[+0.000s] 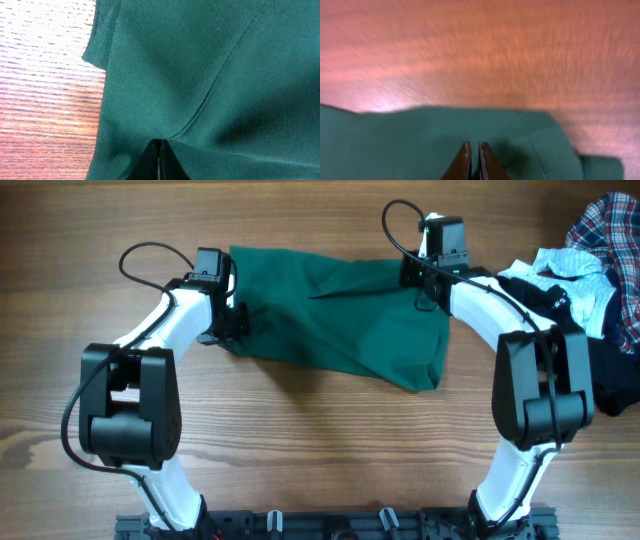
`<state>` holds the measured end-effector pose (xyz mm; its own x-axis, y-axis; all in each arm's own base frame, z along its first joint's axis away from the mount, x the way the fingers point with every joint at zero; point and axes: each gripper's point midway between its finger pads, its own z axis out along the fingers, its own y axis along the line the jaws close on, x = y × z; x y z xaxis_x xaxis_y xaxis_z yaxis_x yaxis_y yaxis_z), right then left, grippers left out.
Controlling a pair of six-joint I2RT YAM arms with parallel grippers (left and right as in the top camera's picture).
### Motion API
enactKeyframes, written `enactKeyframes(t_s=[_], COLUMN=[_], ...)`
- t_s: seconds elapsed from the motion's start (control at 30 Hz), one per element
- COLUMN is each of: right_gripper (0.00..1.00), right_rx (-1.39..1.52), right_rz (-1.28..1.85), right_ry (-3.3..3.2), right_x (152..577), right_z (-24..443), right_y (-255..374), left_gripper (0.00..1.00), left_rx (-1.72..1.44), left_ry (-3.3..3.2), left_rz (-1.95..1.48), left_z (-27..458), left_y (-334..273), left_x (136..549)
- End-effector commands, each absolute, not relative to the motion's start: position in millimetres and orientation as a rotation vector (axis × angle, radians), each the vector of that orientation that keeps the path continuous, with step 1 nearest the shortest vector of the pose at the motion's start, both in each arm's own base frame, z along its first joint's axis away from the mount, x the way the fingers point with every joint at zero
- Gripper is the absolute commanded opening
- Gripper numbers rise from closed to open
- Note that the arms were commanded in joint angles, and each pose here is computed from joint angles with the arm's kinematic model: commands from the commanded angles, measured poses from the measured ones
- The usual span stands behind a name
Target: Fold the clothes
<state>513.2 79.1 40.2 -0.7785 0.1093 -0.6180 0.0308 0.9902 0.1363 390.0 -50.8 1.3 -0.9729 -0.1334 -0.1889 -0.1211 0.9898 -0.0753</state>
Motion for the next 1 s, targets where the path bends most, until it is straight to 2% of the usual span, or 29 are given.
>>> enactKeyframes(t_s=[0.0,0.3,0.47,0.63,0.77,0.87,0.97], right_gripper=[0.04,0.04,0.04,0.04,0.05,0.15,0.25], right_rx=[0.116,0.21,0.227,0.181,0.135,0.111,0.09], right_rz=[0.158,0.149,0.149,0.164,0.226,0.304,0.408], right_ry=[2.536,2.737,2.719,2.659,2.598,2.6,2.657], right_x=[503.9,458.4,462.7,473.4,473.5,460.6,440.8], right_z=[25.2,7.8,9.9,44.8,102.9,134.7,139.2], right_y=[77.1,71.8,66.2,67.0,74.4,83.0,95.0], left_gripper=[0.04,0.04,0.04,0.05,0.05,0.06,0.05], left_rx=[-0.224,-0.223,-0.223,-0.222,-0.221,-0.22,-0.223], left_ry=[2.975,2.974,2.973,2.97,2.948,2.93,2.911], left_rz=[-0.06,-0.06,-0.06,-0.06,-0.067,-0.072,-0.077], left_z=[-13.7,-13.7,-13.6,-13.5,-12.6,-11.6,-10.6], left_y=[-45.1,-45.1,-45.2,-45.2,-45.8,-46.4,-46.9], left_x=[382.2,382.5,382.8,383.3,388.7,393.3,397.8])
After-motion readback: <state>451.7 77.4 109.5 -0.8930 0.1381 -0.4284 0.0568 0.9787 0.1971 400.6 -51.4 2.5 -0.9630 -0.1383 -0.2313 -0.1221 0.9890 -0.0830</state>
